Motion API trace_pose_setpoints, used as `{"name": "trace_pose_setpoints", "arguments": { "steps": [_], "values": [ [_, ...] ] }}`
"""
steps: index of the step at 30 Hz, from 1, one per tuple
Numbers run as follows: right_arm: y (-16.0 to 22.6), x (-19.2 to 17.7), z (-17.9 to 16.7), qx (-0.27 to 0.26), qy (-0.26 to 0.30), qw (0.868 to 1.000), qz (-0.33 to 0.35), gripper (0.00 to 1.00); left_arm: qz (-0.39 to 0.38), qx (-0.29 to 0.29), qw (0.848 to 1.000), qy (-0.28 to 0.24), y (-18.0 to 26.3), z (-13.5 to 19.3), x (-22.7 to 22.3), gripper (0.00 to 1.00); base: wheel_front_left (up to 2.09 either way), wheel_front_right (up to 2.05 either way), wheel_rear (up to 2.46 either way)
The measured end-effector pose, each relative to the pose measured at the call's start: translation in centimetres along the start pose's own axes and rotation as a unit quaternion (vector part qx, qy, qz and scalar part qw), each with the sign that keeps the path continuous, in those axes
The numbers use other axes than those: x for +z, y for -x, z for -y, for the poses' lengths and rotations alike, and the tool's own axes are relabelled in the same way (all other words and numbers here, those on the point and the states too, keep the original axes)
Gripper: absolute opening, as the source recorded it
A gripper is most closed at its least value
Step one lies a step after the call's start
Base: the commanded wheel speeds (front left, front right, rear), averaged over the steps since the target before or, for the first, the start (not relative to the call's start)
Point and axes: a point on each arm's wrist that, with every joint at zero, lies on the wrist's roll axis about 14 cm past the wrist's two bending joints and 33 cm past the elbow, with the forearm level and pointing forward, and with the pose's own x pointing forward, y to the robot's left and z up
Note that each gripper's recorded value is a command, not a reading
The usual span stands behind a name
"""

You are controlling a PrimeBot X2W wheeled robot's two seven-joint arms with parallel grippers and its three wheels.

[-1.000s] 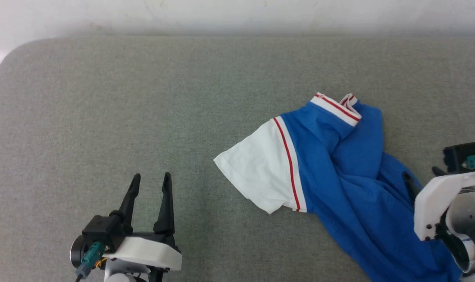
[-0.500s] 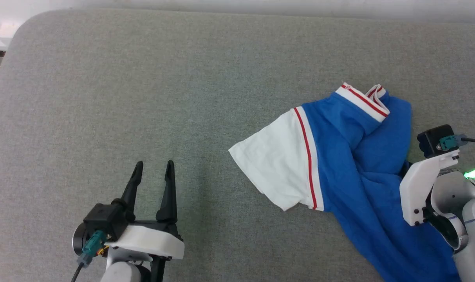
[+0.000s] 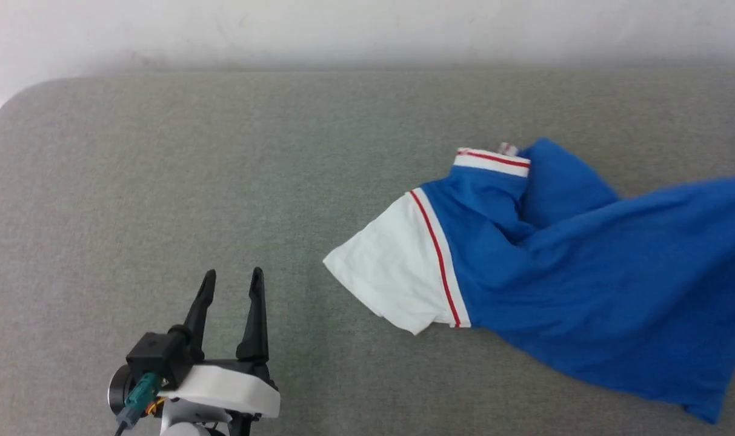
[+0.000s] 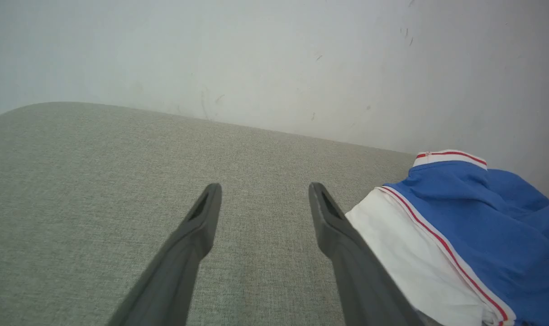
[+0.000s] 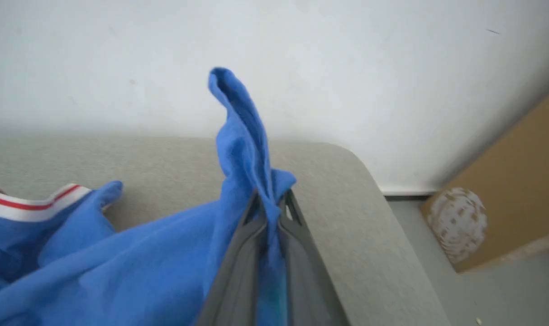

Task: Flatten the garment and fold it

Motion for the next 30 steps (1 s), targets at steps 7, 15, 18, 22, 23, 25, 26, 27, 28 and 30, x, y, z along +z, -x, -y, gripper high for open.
{"name": "trace_pose_setpoints", "arguments": {
  "steps": [7,15,18,22,23,25,26,27,28,30],
  "values": [
    [11.1,-13.1,9.2,-0.175,-0.033,0.969,-0.172,0.0,-0.004,-0.009,1.0,0.0,0.3,0.5,-0.2,1.0,0.0,0.0,0.0],
    [13.0,-19.1,7.9,-0.16,-0.072,0.957,-0.231,1.0,-0.015,-0.015,1.0,-0.005,0.2,0.5,-0.5,1.0,0.0,0.0,0.0],
    [10.3,-15.5,6.4,-0.137,-0.076,0.977,-0.144,1.0,-0.01,-0.02,1.0,-0.005,0.3,0.8,-0.1,1.0,0.0,0.0,0.0],
    [7.5,-7.9,3.7,-0.092,-0.064,0.994,0.017,1.0,-0.002,-0.026,1.0,-0.005,0.6,1.2,0.6,1.0,0.0,0.0,0.0],
    [7.2,-6.0,2.7,-0.077,-0.062,0.993,0.056,1.0,0.001,-0.026,1.0,-0.004,0.7,1.3,0.8,1.0,0.0,0.0,0.0],
    [7.0,-3.2,1.0,-0.051,-0.065,0.99,0.115,1.0,0.007,-0.026,1.0,-0.004,1.0,1.3,1.2,1.0,0.0,0.0,0.0],
    [7.0,-2.2,0.1,-0.037,-0.067,0.988,0.137,1.0,0.009,-0.026,1.0,-0.005,1.1,1.2,1.3,1.0,0.0,0.0,0.0],
    [7.0,-1.6,-0.7,-0.024,-0.072,0.986,0.151,1.0,0.011,-0.026,1.0,-0.005,1.3,1.2,1.5,1.0,0.0,0.0,0.0],
    [7.1,-1.3,-1.6,-0.011,-0.078,0.984,0.159,1.0,0.013,-0.025,1.0,-0.004,1.5,1.2,1.6,1.0,0.0,0.0,0.0],
    [7.3,-1.6,-3.3,0.016,-0.086,0.983,0.161,1.0,0.012,-0.021,1.0,-0.005,2.2,0.9,1.4,1.0,0.0,0.0,0.0]
  ]
}}
